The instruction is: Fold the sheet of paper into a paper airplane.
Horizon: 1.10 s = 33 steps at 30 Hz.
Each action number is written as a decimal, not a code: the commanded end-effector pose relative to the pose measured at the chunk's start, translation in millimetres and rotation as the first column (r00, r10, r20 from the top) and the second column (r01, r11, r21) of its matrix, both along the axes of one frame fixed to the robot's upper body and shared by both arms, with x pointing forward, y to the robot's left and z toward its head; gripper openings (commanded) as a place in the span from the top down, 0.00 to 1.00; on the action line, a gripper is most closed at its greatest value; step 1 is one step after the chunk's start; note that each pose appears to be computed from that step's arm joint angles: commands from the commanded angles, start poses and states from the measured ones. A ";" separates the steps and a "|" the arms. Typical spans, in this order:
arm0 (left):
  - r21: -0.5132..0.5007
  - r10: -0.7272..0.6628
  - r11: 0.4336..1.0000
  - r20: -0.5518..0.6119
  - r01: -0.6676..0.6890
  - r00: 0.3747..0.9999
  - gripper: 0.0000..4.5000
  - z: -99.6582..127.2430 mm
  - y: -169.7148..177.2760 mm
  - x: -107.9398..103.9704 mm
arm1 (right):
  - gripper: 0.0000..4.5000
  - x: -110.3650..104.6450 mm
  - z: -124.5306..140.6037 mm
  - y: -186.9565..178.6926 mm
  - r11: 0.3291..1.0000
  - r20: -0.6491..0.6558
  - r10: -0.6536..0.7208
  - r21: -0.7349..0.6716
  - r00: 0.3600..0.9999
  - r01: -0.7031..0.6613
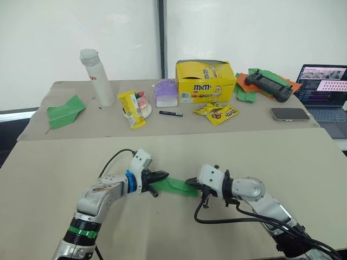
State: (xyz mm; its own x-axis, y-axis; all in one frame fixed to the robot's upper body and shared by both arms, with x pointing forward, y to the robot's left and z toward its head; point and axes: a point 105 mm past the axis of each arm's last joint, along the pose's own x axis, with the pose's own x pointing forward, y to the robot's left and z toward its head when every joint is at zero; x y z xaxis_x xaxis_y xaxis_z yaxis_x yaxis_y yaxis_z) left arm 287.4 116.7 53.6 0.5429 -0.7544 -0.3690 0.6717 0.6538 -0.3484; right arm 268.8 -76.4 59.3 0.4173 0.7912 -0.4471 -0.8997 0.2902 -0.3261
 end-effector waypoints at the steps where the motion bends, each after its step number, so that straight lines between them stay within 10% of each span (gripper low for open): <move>1: 0.072 0.123 0.990 -0.019 -0.122 0.992 1.00 -8.8 32.2 1.7 | 0.99 -1.6 -14.0 -5.1 1.000 -0.071 -0.021 -0.005 0.997 0.021; 12: -0.023 -0.117 0.992 0.241 0.126 0.964 1.00 70.8 36.0 -10.0 | 0.99 21.2 122.4 -3.2 0.897 0.048 0.047 0.437 0.998 -0.063; 21: 0.081 -0.328 0.945 0.202 0.318 0.923 1.00 86.4 45.2 -49.9 | 0.99 -30.7 89.9 24.9 0.944 -0.199 0.309 0.183 0.930 -0.274; 33: 0.141 -0.285 0.954 0.170 0.263 0.943 1.00 77.1 55.0 -61.4 | 0.99 28.6 66.5 17.0 0.993 -0.105 0.038 0.114 0.994 -0.026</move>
State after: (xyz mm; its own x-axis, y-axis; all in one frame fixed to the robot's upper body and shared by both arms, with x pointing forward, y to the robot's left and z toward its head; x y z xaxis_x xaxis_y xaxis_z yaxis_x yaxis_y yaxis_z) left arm 225.9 173.1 119.9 0.3747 -0.8409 -0.3906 0.8618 0.4712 -0.1878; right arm 284.2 -59.9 101.6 0.2820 0.8404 -0.4628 -0.9587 0.2659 -0.1013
